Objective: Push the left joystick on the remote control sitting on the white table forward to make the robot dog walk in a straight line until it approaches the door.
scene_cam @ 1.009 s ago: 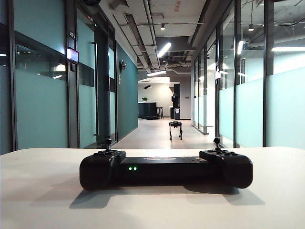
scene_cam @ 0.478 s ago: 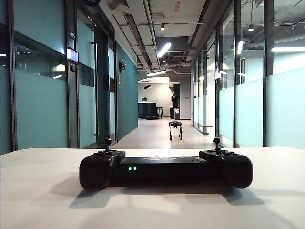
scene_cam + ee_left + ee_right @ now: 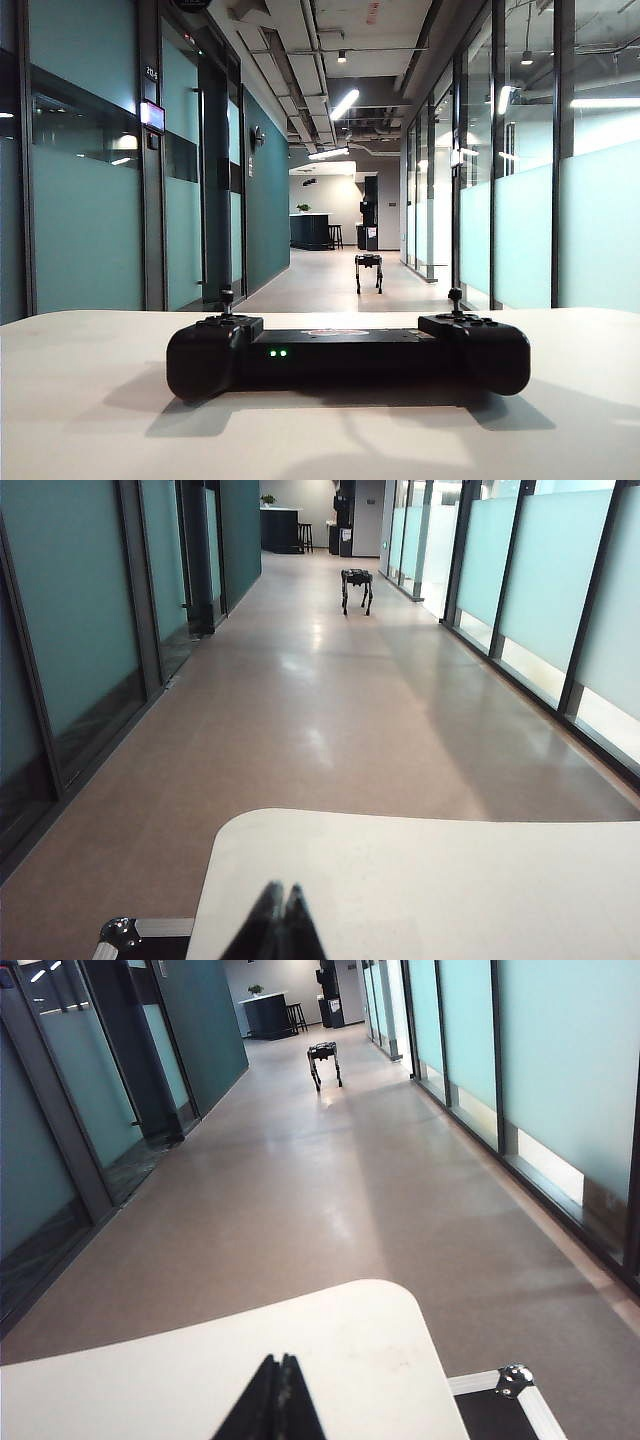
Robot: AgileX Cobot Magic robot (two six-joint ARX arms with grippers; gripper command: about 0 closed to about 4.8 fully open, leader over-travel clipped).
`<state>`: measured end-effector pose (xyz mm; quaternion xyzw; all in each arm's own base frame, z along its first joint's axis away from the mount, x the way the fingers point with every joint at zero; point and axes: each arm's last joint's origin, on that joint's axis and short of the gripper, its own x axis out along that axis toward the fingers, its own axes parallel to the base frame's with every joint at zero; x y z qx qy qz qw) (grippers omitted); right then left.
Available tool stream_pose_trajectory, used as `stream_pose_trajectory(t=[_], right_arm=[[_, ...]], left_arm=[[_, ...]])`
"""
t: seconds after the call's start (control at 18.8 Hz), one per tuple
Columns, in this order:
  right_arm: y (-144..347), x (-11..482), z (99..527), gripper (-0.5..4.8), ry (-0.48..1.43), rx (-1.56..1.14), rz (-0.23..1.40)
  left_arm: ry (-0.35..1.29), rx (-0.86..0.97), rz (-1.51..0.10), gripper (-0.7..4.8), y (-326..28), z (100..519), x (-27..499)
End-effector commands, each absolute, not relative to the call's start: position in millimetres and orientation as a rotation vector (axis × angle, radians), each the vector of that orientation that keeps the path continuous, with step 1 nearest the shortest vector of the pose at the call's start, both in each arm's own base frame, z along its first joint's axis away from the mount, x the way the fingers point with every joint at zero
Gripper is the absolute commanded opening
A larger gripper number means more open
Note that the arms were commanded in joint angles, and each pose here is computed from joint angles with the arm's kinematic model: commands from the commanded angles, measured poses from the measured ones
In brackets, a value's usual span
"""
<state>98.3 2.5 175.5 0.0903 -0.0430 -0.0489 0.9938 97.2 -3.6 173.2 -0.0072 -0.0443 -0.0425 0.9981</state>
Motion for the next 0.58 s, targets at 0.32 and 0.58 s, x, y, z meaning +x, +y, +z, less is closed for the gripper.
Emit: stream_pose_trajectory(t=[0.32, 0.58], right_arm=[[2.2, 99.2, 174.0, -0.05, -0.103, 0.177, -0.024], [-1.9, 99.3, 172.3, -0.05, -0.089, 0.170, -0.069]], left_arm=[[-0.100, -0.012, -0.085, -0.05, -3.6, 175.0, 96.9], [-0.100, -0.012, -0.085, -0.05, -3.6, 175.0, 96.9]])
